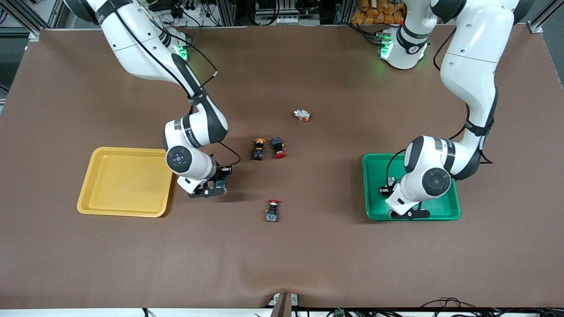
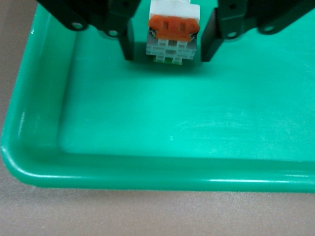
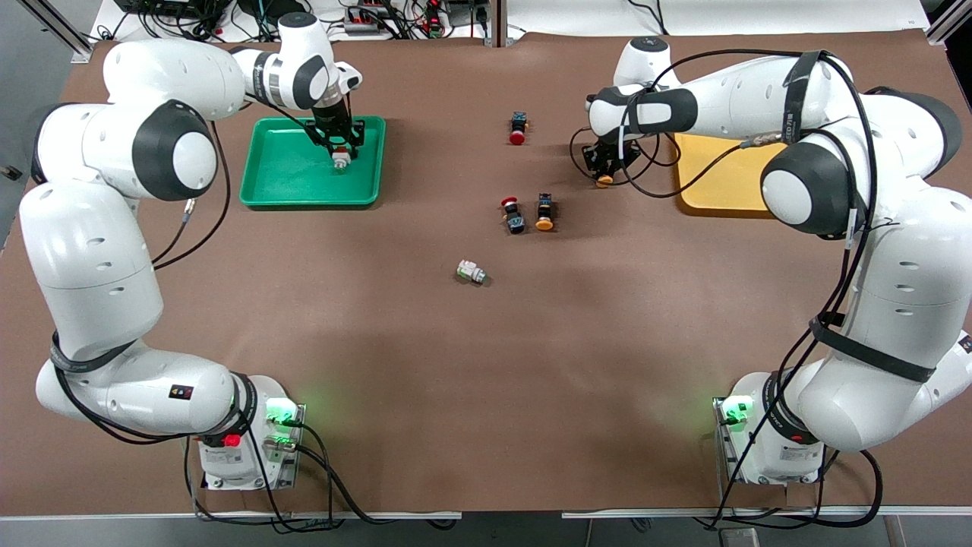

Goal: Place green and yellow buttons in trays
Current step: 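Place the white button in the green tray while the right gripper places the blue one, then reach the second white button with the left gripper while the right gripper withdraws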

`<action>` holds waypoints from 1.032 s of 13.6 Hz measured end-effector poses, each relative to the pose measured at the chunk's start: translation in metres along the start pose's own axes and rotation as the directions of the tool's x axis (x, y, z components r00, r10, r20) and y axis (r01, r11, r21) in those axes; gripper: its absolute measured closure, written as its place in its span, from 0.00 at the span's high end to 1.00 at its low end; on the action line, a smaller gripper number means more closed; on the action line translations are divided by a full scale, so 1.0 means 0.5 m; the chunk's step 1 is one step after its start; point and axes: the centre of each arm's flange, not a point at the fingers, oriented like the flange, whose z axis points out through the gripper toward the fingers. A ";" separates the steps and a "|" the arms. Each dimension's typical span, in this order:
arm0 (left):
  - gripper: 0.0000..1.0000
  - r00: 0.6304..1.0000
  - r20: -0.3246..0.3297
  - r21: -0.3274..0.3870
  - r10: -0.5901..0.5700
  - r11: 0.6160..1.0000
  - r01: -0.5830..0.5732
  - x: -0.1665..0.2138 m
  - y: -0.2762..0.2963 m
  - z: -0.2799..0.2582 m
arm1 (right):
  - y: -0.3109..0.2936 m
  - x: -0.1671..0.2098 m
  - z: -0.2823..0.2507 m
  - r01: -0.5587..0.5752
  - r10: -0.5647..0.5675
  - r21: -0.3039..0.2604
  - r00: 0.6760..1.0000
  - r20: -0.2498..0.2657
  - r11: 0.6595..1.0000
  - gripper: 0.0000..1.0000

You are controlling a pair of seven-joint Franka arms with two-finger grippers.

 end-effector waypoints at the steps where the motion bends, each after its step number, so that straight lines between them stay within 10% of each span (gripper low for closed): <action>1: 0.79 1.000 -0.006 -0.002 0.001 1.000 -0.001 0.002 0.002 -0.006 | -0.001 0.002 -0.007 0.000 0.000 0.003 1.000 -0.011 1.000 0.33; 3: 0.99 1.000 -0.027 -0.009 0.006 1.000 -0.007 0.007 0.011 -0.033 | 0.002 0.008 -0.042 -0.003 0.003 0.010 0.999 -0.040 1.000 0.33; 10: 1.00 0.989 -0.023 -0.086 0.148 0.985 -0.150 -0.080 0.225 -0.119 | 0.179 0.022 -0.254 0.025 -0.023 0.038 0.998 -0.056 0.999 0.33; 14: 1.00 0.998 0.026 -0.106 -0.056 0.993 0.059 -0.168 0.351 -0.128 | 0.421 0.016 -0.353 0.120 -0.119 0.065 0.993 -0.012 0.991 0.33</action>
